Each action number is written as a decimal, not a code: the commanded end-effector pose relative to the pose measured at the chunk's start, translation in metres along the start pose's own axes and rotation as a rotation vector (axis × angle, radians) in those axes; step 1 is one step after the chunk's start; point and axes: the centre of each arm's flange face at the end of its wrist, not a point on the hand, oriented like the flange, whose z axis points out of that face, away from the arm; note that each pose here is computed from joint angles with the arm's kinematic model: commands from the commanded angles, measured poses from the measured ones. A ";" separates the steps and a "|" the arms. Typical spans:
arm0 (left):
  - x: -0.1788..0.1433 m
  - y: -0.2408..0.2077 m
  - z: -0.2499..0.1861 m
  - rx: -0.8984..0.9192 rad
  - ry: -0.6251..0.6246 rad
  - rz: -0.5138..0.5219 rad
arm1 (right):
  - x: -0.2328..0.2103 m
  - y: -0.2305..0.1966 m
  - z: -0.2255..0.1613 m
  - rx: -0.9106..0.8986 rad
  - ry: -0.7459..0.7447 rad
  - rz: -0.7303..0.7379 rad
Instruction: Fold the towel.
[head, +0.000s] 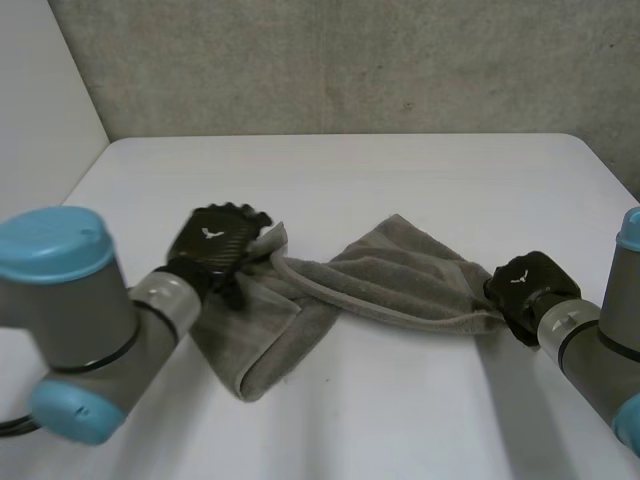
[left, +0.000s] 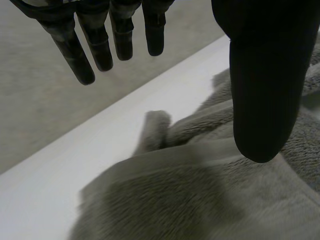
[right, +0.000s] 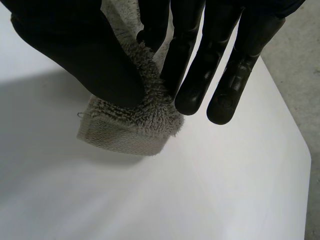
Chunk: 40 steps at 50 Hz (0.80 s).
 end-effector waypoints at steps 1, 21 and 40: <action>0.013 0.013 0.043 0.020 0.137 0.001 | -0.001 0.001 0.001 0.010 0.010 0.002; 0.015 0.027 0.088 0.048 0.156 0.009 | -0.008 0.005 0.004 0.009 -0.016 0.000; -0.005 -0.034 0.094 0.219 0.068 0.041 | 0.028 -0.039 0.029 0.201 0.132 0.055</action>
